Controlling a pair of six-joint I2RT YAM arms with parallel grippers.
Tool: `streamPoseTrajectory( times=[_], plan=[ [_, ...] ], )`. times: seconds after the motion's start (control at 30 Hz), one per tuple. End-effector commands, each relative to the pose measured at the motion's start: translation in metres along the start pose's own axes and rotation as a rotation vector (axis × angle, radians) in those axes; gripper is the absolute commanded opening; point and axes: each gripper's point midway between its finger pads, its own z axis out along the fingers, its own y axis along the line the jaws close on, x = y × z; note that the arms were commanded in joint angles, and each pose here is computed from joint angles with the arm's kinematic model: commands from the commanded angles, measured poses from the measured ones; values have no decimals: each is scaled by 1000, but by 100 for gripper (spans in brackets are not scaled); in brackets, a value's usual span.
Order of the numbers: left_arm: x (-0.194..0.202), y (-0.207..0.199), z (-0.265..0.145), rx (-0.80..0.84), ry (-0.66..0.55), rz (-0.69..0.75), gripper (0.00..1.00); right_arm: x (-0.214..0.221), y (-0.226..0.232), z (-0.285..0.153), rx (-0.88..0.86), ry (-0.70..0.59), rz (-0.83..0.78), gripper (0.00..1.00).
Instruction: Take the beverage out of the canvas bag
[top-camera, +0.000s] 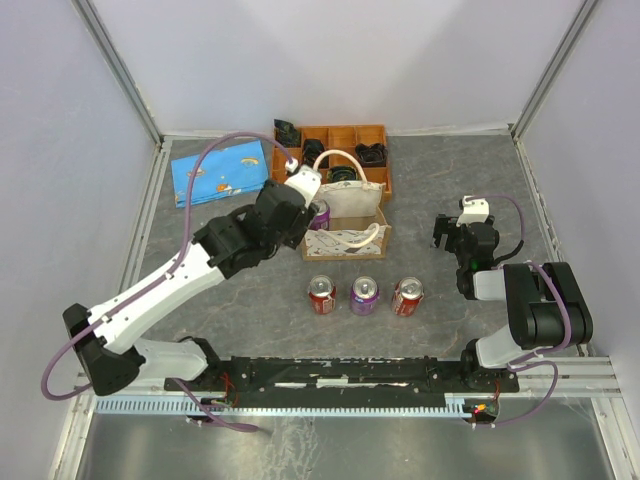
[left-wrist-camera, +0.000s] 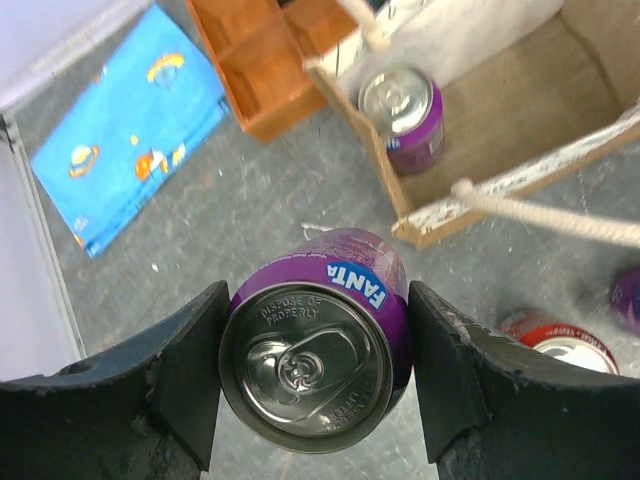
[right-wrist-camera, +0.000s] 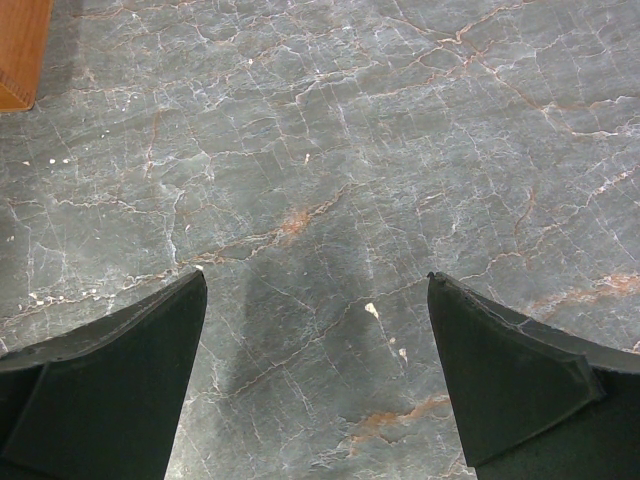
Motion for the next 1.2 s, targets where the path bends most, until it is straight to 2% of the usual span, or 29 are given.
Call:
streamPoseTrajectory(
  times=[0.0,0.1,0.33,0.57,0.87,1.1,1.17],
  plan=[
    [18,11,-9,-79,-19,-138,3,-19,1,5,3,-52,-6,99],
    [51,-1,-1,-62,36,-163,3,-19,0,5,3,-52,-6,99],
    [99,-30,11,17,92,-231,3,-20,0,5,4,-52,-6,99],
    [126,-57,18,109,124,-301,3,-19,0,5,3,-52,-6,99],
    [152,-79,23,151,192,-295,4,-20,1,5,3,-52,-6,99],
    [164,-81,22,111,239,-292,19,-20,0,5,3,-54,-6,99],
    [167,-82,21,95,252,-278,29,-20,0,5,3,-54,-6,99]
  ],
)
